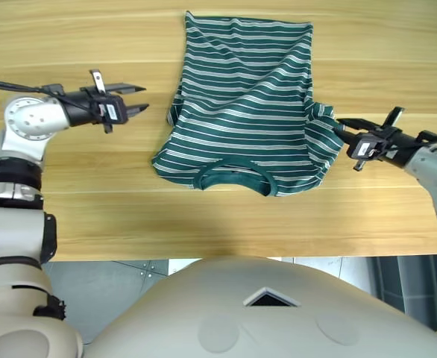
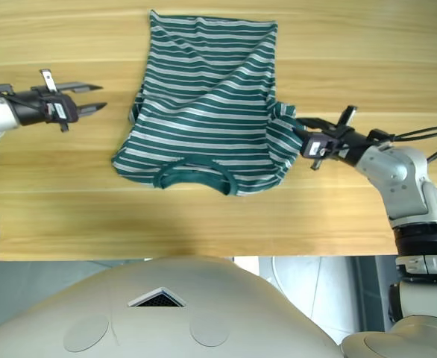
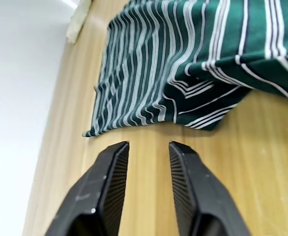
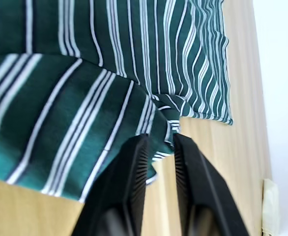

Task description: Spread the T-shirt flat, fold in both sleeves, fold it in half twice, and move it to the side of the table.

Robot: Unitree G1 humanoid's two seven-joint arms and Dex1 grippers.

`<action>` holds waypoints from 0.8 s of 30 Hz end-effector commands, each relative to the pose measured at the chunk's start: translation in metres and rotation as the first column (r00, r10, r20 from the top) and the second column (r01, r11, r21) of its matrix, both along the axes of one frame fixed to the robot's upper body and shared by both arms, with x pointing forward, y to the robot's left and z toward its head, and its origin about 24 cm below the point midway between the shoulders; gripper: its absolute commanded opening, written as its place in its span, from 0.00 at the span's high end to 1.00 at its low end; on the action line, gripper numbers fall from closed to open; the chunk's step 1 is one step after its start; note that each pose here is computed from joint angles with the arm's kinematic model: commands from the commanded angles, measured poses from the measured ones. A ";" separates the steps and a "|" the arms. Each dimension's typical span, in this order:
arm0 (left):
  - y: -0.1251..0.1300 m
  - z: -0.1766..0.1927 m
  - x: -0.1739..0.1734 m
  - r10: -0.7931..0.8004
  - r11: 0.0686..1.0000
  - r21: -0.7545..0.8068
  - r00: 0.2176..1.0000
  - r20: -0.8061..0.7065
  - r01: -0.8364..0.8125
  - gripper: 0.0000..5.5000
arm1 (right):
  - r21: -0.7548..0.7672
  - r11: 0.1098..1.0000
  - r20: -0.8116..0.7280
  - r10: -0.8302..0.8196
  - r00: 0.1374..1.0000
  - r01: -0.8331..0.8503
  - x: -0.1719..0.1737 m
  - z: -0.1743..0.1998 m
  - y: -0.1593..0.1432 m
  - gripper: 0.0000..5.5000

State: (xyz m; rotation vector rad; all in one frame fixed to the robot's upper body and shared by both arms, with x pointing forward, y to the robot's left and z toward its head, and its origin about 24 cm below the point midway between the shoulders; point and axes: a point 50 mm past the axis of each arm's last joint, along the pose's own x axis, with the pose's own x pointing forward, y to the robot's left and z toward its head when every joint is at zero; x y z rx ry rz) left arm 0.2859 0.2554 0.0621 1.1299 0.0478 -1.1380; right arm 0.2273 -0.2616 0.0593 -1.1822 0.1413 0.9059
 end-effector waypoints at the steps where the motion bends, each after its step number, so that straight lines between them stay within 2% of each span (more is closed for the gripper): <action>1: -0.011 -0.008 0.006 -0.047 0.998 0.045 0.999 -0.020 0.048 0.87 | -0.031 0.998 -0.043 0.048 0.998 -0.050 -0.001 -0.007 0.006 0.99; 6: -0.019 -0.020 0.001 -0.114 0.990 0.077 0.991 -0.076 0.120 0.99 | -0.064 0.996 -0.109 0.063 0.992 -0.070 -0.008 -0.014 0.004 1.00; 12: -0.027 -0.015 0.007 -0.149 0.986 0.071 0.987 -0.060 0.154 0.99 | -0.155 0.986 -0.230 0.022 0.973 -0.059 -0.018 -0.036 -0.009 1.00; 16: -0.030 -0.012 0.011 -0.161 0.982 0.086 0.986 -0.051 0.165 0.99 | -0.184 0.981 -0.254 0.004 0.967 -0.052 -0.019 -0.042 -0.012 1.00; 20: -0.021 -0.005 0.012 -0.163 0.975 0.144 0.986 -0.048 0.168 0.99 | -0.187 0.981 -0.260 0.002 0.966 -0.052 -0.021 -0.044 -0.013 1.00; 24: -0.024 -0.001 0.015 -0.161 0.980 0.117 0.987 -0.029 0.163 0.99 | -0.183 0.982 -0.260 0.003 0.966 -0.052 -0.023 -0.044 -0.012 1.00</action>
